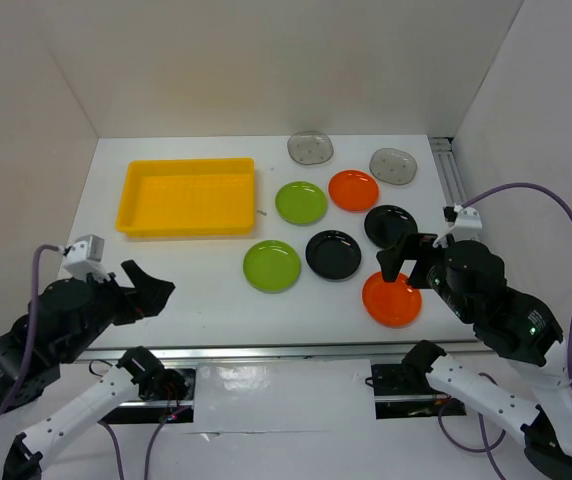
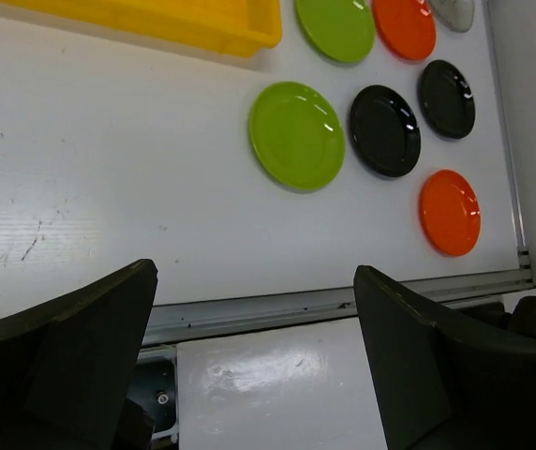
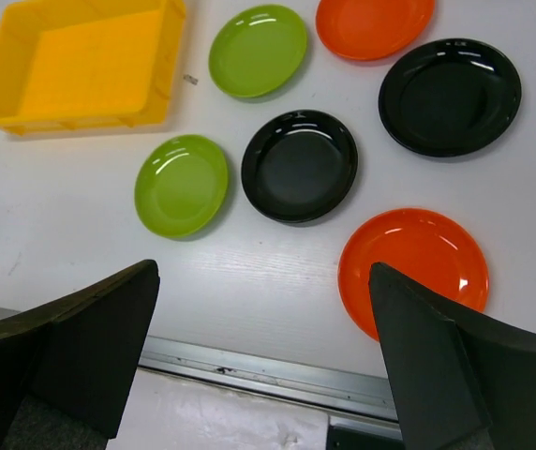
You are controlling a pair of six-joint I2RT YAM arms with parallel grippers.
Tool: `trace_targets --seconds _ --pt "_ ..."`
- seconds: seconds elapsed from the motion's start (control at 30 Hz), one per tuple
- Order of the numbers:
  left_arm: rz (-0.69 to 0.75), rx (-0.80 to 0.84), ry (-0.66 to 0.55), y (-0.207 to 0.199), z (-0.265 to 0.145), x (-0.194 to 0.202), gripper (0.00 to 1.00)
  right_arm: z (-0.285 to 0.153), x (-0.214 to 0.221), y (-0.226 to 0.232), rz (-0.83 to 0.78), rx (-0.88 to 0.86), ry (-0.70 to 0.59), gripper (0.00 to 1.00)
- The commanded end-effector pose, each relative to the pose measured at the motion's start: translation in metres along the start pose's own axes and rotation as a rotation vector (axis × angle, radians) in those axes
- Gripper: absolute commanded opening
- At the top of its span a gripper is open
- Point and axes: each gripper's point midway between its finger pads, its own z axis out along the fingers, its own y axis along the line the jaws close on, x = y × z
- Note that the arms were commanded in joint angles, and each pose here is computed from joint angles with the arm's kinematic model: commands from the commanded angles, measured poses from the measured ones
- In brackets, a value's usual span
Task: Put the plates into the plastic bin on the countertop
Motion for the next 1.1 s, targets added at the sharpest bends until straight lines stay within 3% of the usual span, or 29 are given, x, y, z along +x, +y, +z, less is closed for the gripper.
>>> trace_targets --seconds 0.0,0.2,0.27,0.37,0.5,0.7,0.83,1.07 --pt "-0.032 0.031 0.022 -0.019 0.026 0.002 1.0 0.006 -0.008 0.0 -0.005 0.01 -0.038 1.0" --pt "-0.129 0.006 0.064 -0.025 0.077 0.029 1.0 -0.002 -0.025 0.01 0.003 -0.063 -0.125 1.0" --pt "-0.165 0.099 0.022 -0.045 0.1 0.027 1.0 -0.003 -0.026 0.013 0.009 -0.091 -0.155 1.0" --pt "-0.158 0.116 0.07 -0.046 0.141 0.059 1.0 0.004 -0.021 0.024 0.018 -0.159 -0.163 1.0" --pt "-0.191 0.141 0.037 -0.047 0.196 0.081 1.0 0.014 -0.004 0.036 -0.005 -0.207 -0.09 1.0" --pt "-0.188 0.041 0.177 -0.027 0.263 0.131 0.98 0.026 0.018 0.048 -0.005 -0.278 -0.036 1.0" --pt "-0.2 0.006 0.202 -0.017 0.289 0.146 0.97 0.027 0.02 0.051 -0.003 -0.304 -0.038 1.0" --pt "-0.202 -0.028 0.227 -0.009 0.316 0.152 0.76 0.025 0.017 0.052 -0.011 -0.308 -0.047 1.0"
